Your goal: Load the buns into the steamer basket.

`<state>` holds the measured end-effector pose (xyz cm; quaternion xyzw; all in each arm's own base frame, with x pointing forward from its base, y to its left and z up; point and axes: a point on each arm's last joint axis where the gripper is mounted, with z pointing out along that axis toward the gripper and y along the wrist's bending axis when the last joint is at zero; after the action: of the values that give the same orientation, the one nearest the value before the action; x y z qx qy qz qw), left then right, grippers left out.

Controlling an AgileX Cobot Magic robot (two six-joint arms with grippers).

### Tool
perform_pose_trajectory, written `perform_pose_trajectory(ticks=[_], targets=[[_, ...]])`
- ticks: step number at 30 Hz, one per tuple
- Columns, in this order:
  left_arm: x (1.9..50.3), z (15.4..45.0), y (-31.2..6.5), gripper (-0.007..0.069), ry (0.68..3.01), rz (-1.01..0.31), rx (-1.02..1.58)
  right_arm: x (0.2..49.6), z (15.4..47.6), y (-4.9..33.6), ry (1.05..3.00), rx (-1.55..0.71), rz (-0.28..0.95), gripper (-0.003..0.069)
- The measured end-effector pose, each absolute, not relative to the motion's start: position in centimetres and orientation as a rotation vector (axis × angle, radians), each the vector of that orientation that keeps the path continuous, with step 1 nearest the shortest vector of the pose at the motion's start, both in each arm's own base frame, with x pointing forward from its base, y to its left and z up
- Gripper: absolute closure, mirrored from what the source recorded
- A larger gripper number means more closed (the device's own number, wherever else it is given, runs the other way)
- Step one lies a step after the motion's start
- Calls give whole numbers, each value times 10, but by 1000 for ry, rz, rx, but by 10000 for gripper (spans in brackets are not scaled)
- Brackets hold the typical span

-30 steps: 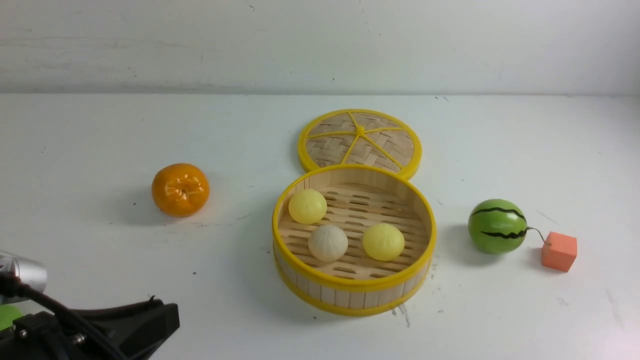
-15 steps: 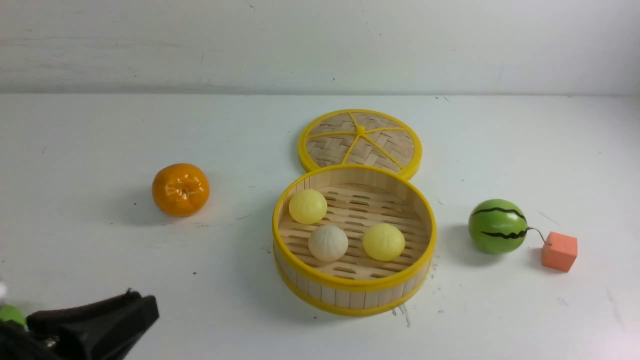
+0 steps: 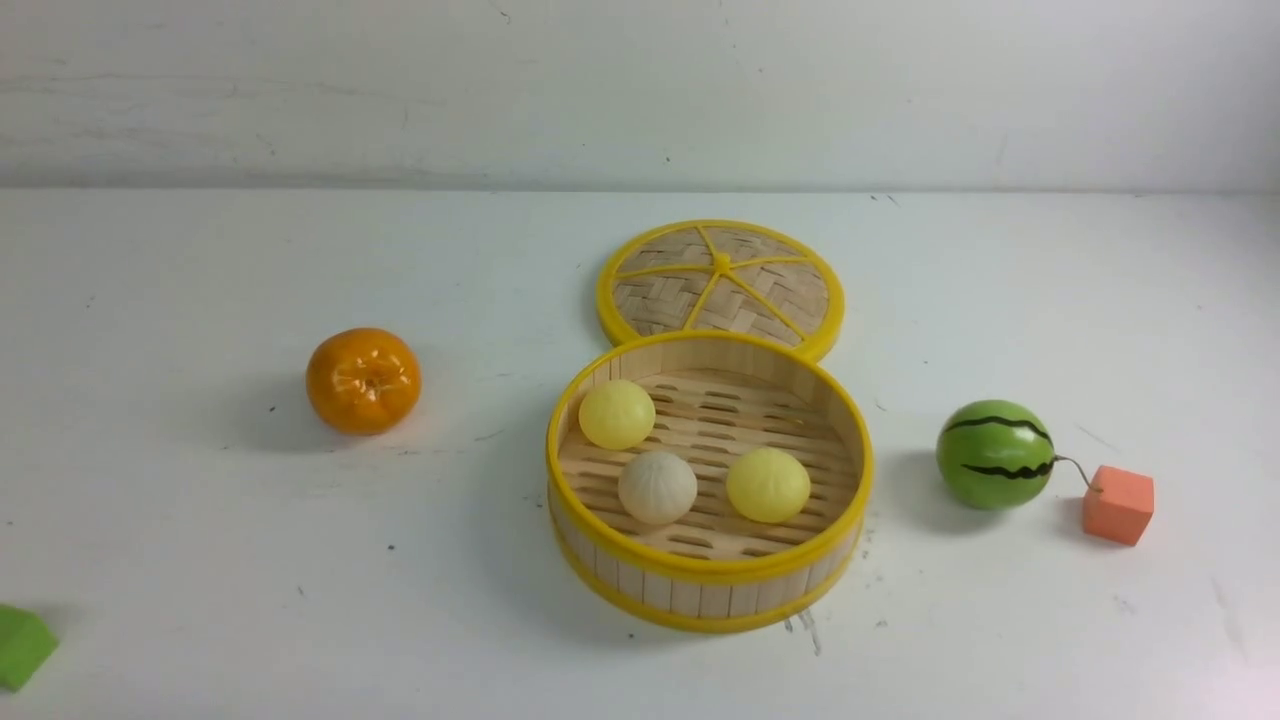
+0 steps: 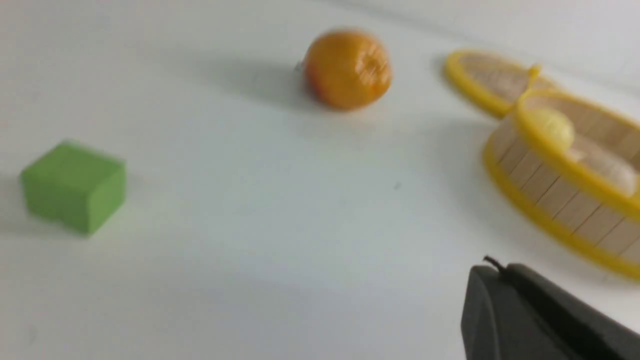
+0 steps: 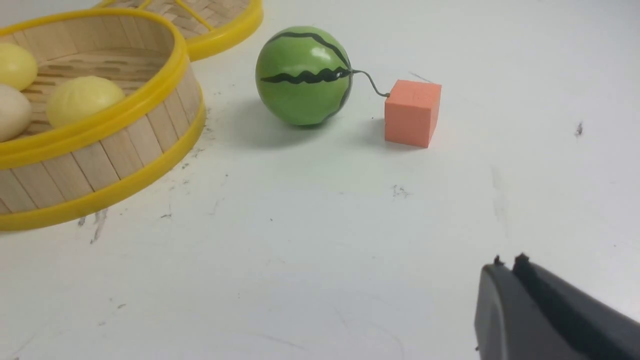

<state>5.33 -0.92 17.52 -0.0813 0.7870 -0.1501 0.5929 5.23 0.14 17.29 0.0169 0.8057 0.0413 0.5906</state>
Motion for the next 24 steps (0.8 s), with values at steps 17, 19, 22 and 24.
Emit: perform_pose_trajectory(ticks=[17,19,22,24], targets=[[52,170,-8,638,1879,-330,-212,52,173,1,1875,40,97,613],[52,170,-8,638,1879,-330,-212,52,173,1,1875,40,97,609],[52,170,-8,638,1879,-330,-212,52,173,1,1875,40,97,604],[52,170,-8,638,1879,-330,-212,52,173,1,1875,40,97,601]])
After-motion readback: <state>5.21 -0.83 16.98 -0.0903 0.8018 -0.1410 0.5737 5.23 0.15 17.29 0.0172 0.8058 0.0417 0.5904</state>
